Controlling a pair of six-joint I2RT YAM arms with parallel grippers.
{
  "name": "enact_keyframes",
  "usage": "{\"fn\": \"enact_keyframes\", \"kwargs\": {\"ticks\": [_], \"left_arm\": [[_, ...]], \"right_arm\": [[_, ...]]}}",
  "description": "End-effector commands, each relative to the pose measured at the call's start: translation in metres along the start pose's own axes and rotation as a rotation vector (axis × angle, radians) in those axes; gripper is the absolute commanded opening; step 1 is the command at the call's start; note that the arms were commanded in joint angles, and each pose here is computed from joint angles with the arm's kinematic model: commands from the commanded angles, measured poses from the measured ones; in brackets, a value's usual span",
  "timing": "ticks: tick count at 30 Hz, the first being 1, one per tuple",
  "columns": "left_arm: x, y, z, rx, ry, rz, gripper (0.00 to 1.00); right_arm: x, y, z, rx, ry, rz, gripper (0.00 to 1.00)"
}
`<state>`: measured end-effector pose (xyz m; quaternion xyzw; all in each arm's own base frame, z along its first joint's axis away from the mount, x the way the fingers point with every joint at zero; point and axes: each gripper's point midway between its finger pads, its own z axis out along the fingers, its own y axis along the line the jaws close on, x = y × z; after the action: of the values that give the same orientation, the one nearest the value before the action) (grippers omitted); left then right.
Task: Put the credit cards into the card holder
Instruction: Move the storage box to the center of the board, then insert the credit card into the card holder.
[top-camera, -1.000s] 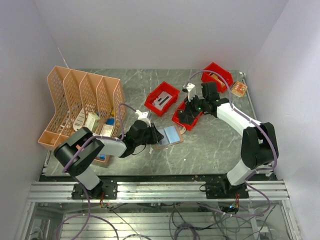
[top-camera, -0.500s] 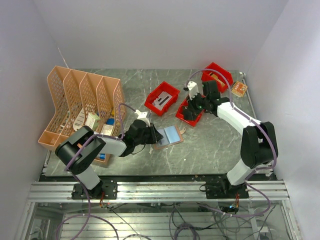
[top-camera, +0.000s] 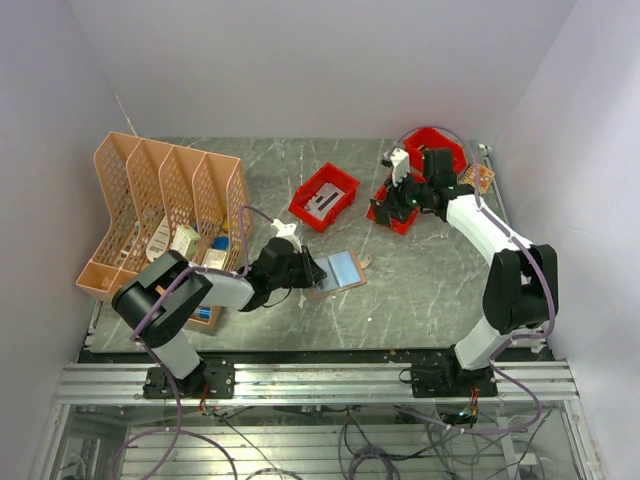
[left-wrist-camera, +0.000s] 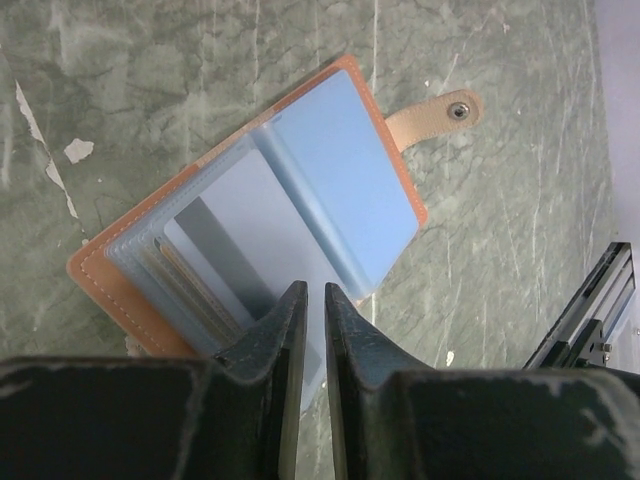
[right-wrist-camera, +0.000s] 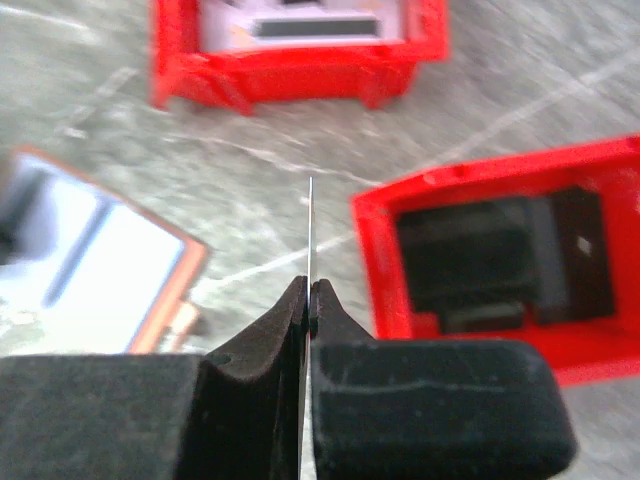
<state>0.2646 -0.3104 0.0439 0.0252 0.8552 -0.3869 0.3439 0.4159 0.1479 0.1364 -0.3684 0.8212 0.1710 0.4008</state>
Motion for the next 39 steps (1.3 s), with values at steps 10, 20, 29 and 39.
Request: {"fn": "enact_keyframes", "kwargs": {"ticks": [10,20,29,39], "left_arm": [[0.008,0.033,-0.01,-0.164,0.049,0.046,0.17],[0.007,0.045,-0.015,-0.234,0.063,0.093,0.15],[0.007,0.049,-0.015,-0.241,0.069,0.109,0.15],[0.006,0.049,-0.016,-0.239,0.069,0.11,0.15]], "right_arm": [[0.004,0.131,-0.01,-0.719,-0.094,0.348,0.0],[0.041,0.14,0.013,-0.774,0.01,0.489,0.0],[0.055,0.144,0.034,-0.787,0.076,0.552,0.0],[0.057,0.144,0.039,-0.806,0.091,0.591,0.0]]}}
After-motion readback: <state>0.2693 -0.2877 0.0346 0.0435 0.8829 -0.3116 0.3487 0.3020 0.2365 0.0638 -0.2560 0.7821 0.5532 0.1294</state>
